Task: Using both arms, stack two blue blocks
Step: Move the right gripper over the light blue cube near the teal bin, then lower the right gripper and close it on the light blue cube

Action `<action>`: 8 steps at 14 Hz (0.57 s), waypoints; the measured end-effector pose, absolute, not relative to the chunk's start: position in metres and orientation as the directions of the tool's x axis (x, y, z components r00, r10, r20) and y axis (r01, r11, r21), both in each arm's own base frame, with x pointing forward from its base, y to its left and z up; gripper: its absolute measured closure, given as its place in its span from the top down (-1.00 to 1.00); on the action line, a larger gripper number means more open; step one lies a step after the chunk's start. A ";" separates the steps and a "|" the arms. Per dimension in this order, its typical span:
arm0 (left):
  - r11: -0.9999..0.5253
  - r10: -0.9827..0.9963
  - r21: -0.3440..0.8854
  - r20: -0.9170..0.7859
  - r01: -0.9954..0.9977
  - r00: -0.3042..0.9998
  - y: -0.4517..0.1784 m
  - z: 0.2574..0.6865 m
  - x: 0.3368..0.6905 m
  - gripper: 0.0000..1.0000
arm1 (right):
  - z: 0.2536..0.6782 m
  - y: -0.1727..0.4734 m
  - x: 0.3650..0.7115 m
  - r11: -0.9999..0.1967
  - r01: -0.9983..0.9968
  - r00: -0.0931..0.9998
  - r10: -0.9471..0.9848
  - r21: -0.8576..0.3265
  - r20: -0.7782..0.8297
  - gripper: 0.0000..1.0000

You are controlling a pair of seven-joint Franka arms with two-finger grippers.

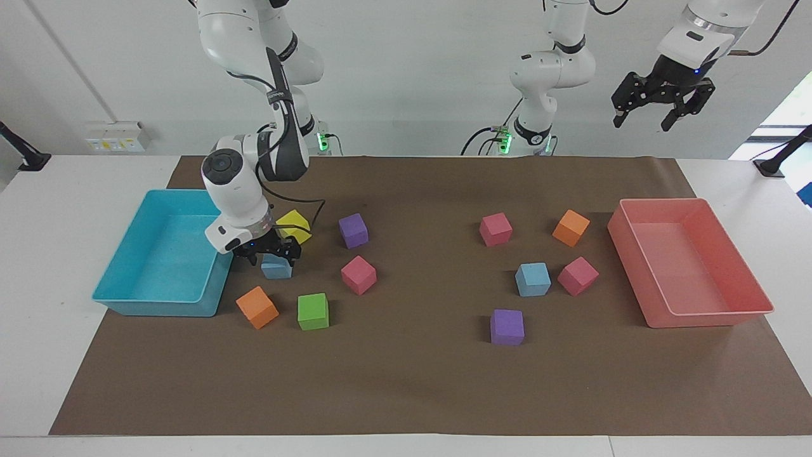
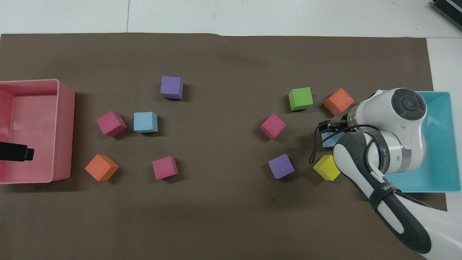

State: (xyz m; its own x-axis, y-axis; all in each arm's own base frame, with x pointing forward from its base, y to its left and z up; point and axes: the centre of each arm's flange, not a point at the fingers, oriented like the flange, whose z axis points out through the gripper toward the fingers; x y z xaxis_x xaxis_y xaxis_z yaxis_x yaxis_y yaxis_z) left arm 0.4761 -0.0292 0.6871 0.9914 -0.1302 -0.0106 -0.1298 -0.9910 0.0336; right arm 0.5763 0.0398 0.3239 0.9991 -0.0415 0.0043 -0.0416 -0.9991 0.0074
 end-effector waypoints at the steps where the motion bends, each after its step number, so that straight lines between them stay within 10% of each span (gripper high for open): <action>1: -0.991 -0.129 0.034 -0.011 -0.129 0.992 -0.029 0.687 0.476 1.00 | 0.318 0.040 0.574 -0.999 -0.041 0.999 -0.041 0.007 0.004 1.00; 8: -0.993 -0.114 0.035 -0.010 -0.113 0.993 -0.021 0.687 0.476 1.00 | 0.306 0.039 0.568 -1.000 0.019 1.000 0.019 0.008 -0.014 1.00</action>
State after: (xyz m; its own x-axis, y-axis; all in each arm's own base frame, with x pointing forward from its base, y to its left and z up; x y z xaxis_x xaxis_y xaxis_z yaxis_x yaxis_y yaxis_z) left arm 0.4764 -0.0209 0.6872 0.9934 -0.1139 -0.0105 -0.1135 -0.9929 0.0351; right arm 0.5675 0.0392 0.3060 0.9997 0.0192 -0.0140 0.0194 -0.9998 0.0080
